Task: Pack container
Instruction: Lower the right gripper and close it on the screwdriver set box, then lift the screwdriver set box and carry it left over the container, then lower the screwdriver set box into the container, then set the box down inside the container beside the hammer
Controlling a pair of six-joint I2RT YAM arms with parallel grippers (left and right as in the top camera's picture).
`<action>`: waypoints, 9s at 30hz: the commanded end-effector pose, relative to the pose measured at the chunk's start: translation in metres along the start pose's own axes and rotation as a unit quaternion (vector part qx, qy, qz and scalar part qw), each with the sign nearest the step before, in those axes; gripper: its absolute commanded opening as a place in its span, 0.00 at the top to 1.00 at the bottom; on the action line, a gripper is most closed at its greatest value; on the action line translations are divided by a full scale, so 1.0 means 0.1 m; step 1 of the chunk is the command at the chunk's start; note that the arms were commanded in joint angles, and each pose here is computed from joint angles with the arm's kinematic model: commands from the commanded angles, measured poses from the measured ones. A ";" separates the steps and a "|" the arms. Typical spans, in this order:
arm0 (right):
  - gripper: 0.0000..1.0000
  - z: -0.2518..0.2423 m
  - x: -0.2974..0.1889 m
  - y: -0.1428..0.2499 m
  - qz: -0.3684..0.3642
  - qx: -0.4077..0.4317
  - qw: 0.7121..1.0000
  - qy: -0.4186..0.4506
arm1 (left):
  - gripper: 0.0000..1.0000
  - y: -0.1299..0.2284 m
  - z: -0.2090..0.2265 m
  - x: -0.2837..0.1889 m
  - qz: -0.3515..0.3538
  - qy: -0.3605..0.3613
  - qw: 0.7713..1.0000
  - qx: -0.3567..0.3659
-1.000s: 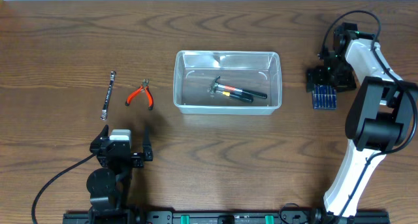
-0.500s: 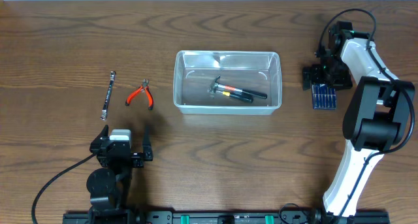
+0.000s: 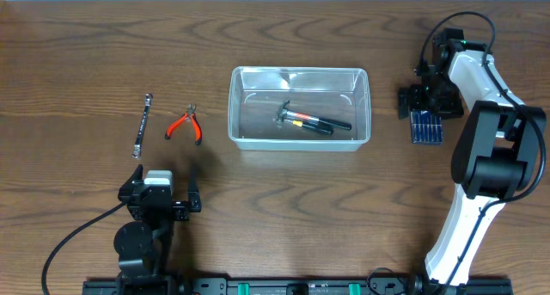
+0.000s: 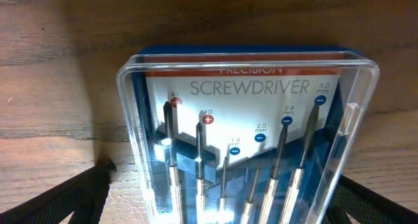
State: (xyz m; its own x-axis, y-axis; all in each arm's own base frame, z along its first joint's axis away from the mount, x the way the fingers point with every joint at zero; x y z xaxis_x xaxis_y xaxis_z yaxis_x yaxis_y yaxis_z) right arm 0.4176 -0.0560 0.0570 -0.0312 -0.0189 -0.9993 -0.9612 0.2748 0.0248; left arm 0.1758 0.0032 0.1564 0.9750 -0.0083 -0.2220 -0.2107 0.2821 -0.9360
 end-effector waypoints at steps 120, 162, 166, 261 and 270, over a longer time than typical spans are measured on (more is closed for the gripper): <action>0.99 -0.13 -0.24 -0.12 -0.008 0.008 1.000 0.027 | 0.02 0.11 -0.01 0.03 0.015 -0.002 1.000 -0.002; 0.99 1.91 -2.40 0.30 -0.220 -0.364 0.903 -0.059 | 0.02 0.11 -0.01 0.03 0.015 -0.002 1.000 -0.002; 0.99 2.13 -2.45 0.51 -0.220 -0.412 0.882 -0.068 | 0.02 0.11 -0.01 0.03 0.015 -0.002 1.000 -0.002; 0.99 2.48 -0.62 0.80 -0.005 -0.614 0.782 -0.110 | 0.02 0.11 -0.01 0.03 0.015 -0.002 1.000 -0.002; 0.99 2.50 -0.51 0.77 -0.013 -0.608 0.786 -0.110 | 0.02 0.11 -0.01 0.03 0.015 -0.002 1.000 -0.002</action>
State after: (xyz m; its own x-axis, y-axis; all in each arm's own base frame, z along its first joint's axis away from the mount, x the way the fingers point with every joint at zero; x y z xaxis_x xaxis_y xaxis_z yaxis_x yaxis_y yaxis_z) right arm 0.4156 0.2057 0.1032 -0.0785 0.1765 -0.9812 -0.5076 -0.8542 -0.1130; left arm 0.1758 0.0032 0.1564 0.9750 -0.0083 -0.2220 -0.2107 0.2821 -0.9360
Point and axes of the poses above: each gripper's point midway between its finger pads, its own x axis out along the fingers, its own z axis along the line the jaws close on, y = z × x, the point moved 6 cm from there along -x, back along the fingers, and after that the axes turned 12 degrees about x, right-handed, at the moved point
